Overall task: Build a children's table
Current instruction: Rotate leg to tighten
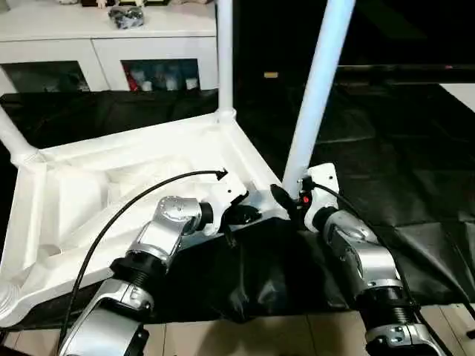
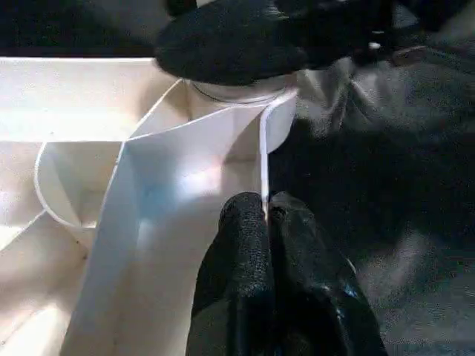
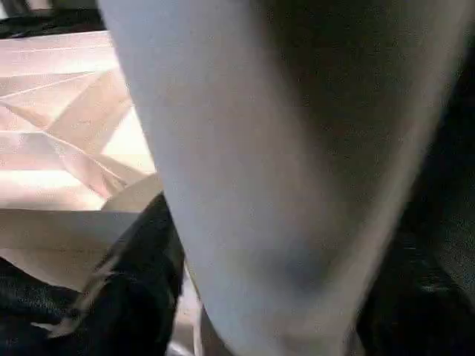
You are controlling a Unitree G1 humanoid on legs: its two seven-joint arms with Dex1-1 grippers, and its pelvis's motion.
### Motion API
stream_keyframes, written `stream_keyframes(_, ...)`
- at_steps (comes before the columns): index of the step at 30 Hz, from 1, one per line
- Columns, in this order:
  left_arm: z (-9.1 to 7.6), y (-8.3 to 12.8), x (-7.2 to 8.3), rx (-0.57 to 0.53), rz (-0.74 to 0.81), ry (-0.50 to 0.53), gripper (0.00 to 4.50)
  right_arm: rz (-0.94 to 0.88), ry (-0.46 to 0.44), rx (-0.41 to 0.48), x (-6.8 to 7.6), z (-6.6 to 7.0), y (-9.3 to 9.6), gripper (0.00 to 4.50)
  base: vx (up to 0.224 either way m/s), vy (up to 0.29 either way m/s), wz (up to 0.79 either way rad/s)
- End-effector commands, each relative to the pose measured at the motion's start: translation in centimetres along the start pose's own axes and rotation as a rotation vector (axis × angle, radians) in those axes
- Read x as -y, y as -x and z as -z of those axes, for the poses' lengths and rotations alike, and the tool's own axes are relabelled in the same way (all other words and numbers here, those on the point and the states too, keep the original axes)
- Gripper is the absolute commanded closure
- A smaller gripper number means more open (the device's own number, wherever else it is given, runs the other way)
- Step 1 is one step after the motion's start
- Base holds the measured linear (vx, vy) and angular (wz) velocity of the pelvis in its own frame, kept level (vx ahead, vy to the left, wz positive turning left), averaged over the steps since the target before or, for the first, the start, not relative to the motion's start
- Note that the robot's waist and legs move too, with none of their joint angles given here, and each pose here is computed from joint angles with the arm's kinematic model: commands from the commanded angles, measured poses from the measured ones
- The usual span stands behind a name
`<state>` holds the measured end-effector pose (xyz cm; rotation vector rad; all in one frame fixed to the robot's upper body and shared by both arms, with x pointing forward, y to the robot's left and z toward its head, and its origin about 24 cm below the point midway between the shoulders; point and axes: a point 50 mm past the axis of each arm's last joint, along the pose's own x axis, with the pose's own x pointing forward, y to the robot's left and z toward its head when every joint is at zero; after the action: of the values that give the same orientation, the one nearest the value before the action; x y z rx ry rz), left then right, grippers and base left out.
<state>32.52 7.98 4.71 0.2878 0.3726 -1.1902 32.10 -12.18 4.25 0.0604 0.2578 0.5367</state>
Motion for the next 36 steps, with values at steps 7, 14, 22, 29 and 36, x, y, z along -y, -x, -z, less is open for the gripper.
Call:
stream_keyframes(7, -2.3, -0.2, 1.1, 0.090, 0.168, -0.120, 4.50, -0.420, 0.077, -0.163, -1.6, 2.2, 2.5, 1.16, 0.023, -0.003, 0.03)
stream_keyframes(14, -1.8, 0.9, 0.6, 0.058, 0.229, -0.137, 4.50, -0.641, 0.148, -0.273, -0.2, 2.4, 5.4, 1.16, 0.000, 0.000, 0.00)
stream_keyframes(22, -1.2, 1.9, 0.3, 0.028, 0.287, -0.134, 4.50, -0.785, 0.155, -0.305, -0.4, 1.9, 6.1, 1.67, 0.000, 0.000, 0.00)
stream_keyframes(29, -1.0, 2.0, 0.3, 0.015, 0.310, -0.128, 4.50, -0.856, 0.169, -0.357, -1.0, 2.8, 6.5, 2.20, 0.000, 0.000, 0.00)
stream_keyframes(36, -0.9, 1.5, 0.5, 0.022, 0.289, -0.115, 4.50, -0.850, 0.145, -0.346, -1.6, 3.3, 6.7, 2.39, 0.000, 0.000, 0.00)
